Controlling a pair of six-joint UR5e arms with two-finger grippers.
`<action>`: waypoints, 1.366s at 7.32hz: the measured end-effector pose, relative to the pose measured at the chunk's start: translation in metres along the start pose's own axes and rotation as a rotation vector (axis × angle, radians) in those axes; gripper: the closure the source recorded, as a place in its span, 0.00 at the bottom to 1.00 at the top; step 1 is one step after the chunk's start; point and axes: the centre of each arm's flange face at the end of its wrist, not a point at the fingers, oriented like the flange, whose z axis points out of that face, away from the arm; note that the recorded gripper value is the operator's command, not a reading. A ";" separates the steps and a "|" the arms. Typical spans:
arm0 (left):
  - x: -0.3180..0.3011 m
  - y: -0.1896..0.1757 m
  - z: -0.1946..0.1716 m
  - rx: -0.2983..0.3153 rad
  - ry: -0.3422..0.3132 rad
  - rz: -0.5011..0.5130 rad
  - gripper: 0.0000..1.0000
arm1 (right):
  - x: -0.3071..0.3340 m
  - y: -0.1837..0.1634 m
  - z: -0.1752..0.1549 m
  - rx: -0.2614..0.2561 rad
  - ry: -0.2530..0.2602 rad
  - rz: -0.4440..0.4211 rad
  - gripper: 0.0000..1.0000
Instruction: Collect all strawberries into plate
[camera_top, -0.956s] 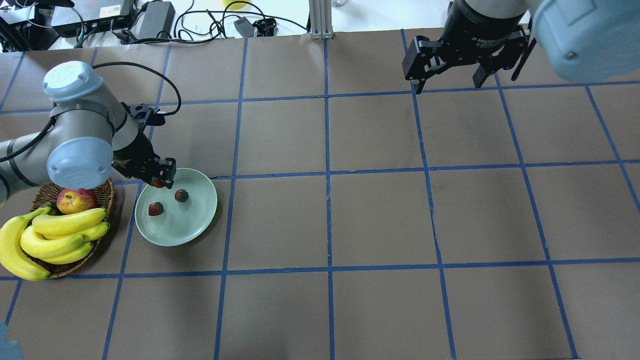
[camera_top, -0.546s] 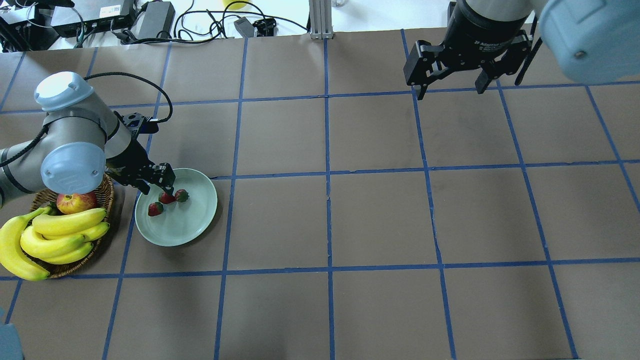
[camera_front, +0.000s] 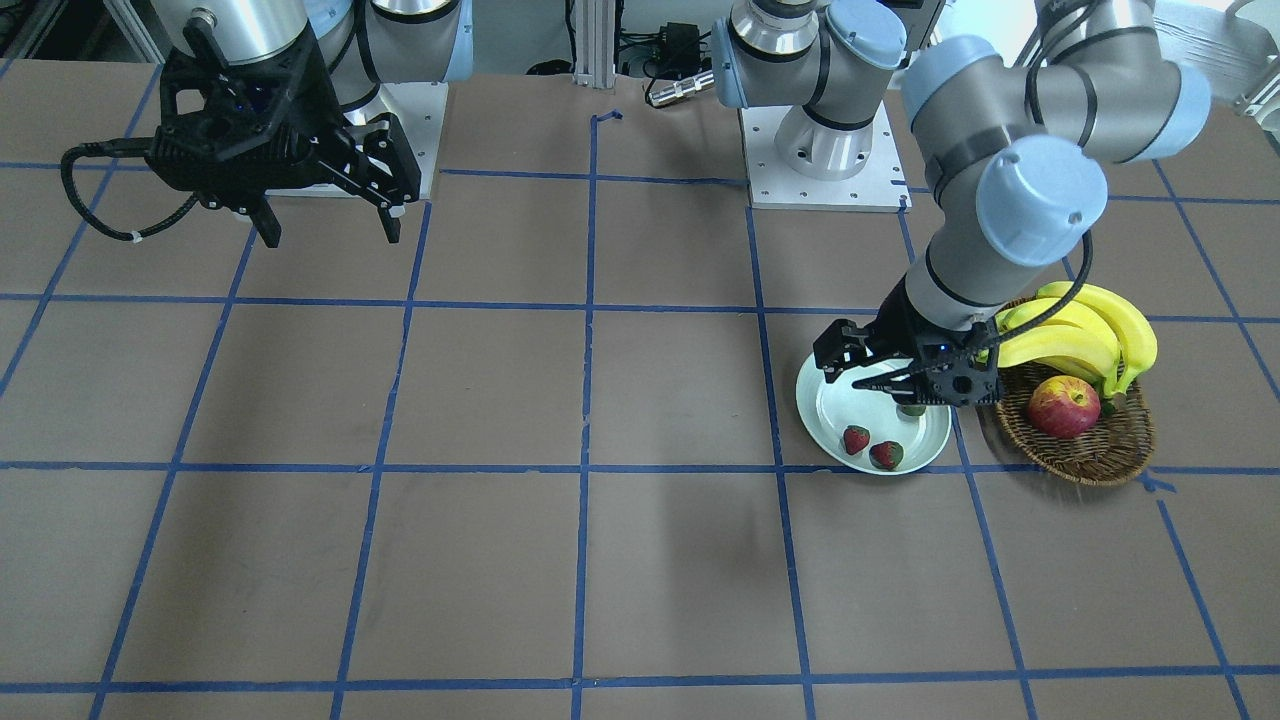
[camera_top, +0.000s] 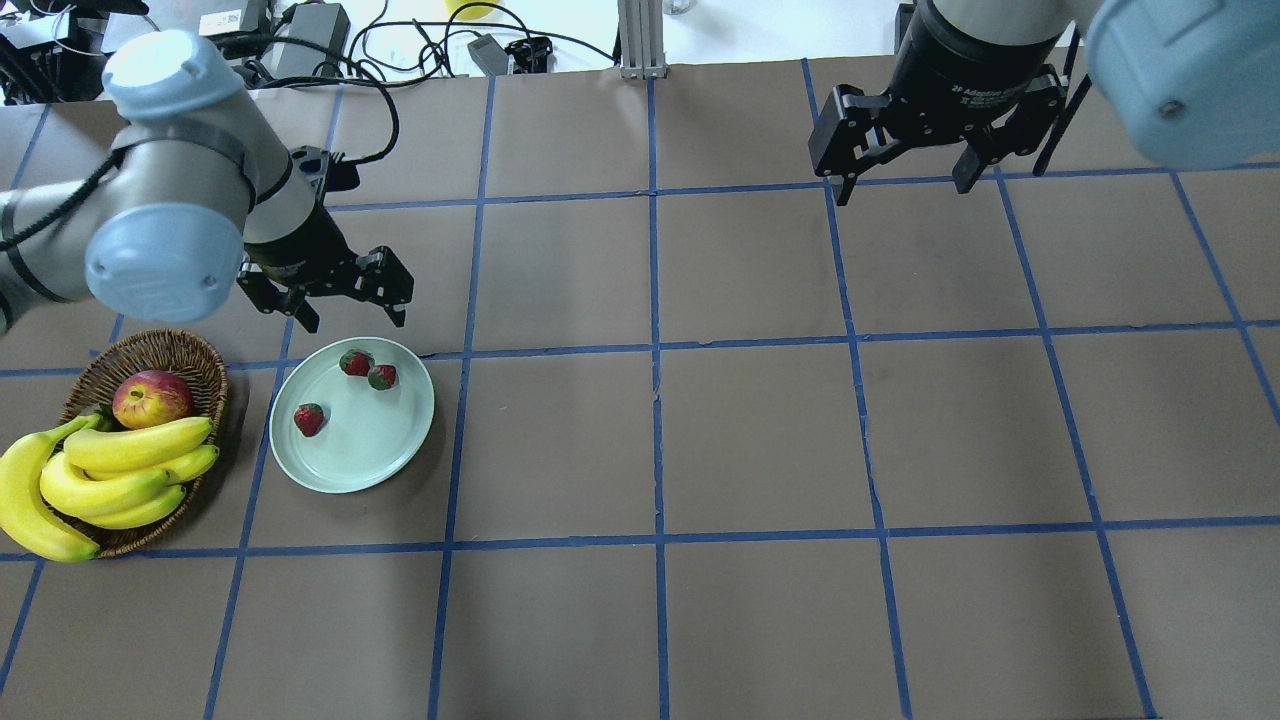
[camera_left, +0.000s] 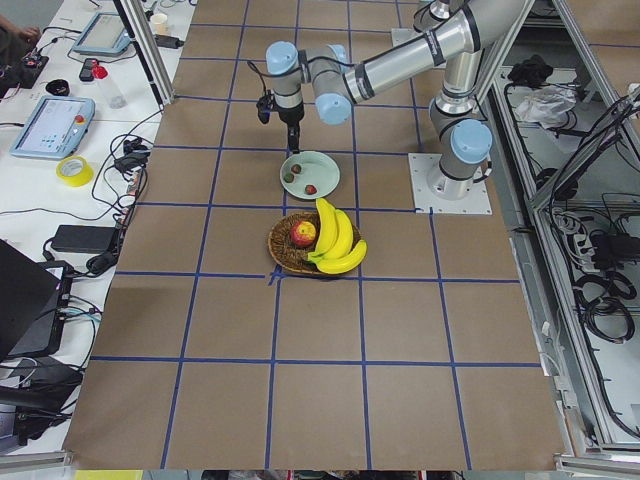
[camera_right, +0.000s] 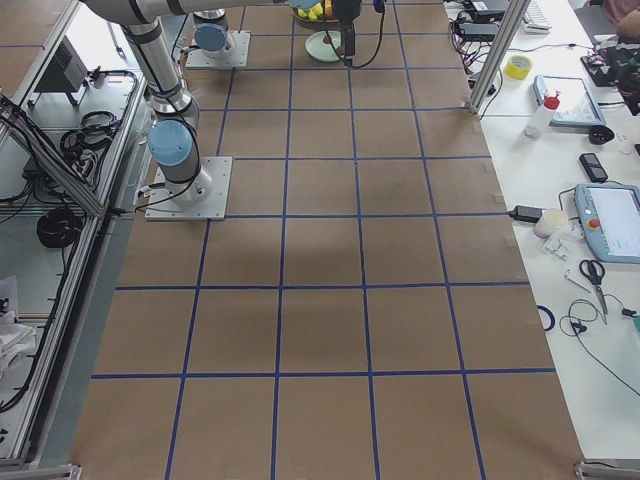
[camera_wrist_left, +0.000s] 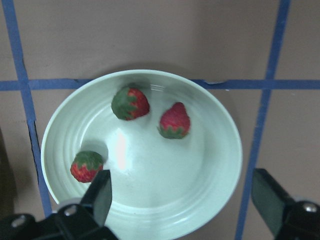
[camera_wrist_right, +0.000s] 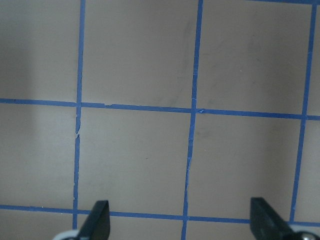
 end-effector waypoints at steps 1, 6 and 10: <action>0.033 0.013 -0.052 0.023 -0.011 0.004 0.00 | 0.000 0.000 0.000 0.000 0.001 0.000 0.00; 0.053 0.059 -0.162 0.273 -0.081 0.089 0.01 | 0.000 0.001 0.000 -0.002 0.004 0.001 0.00; 0.025 0.056 -0.168 0.229 0.010 0.035 0.00 | 0.001 0.001 0.000 -0.002 0.004 0.000 0.00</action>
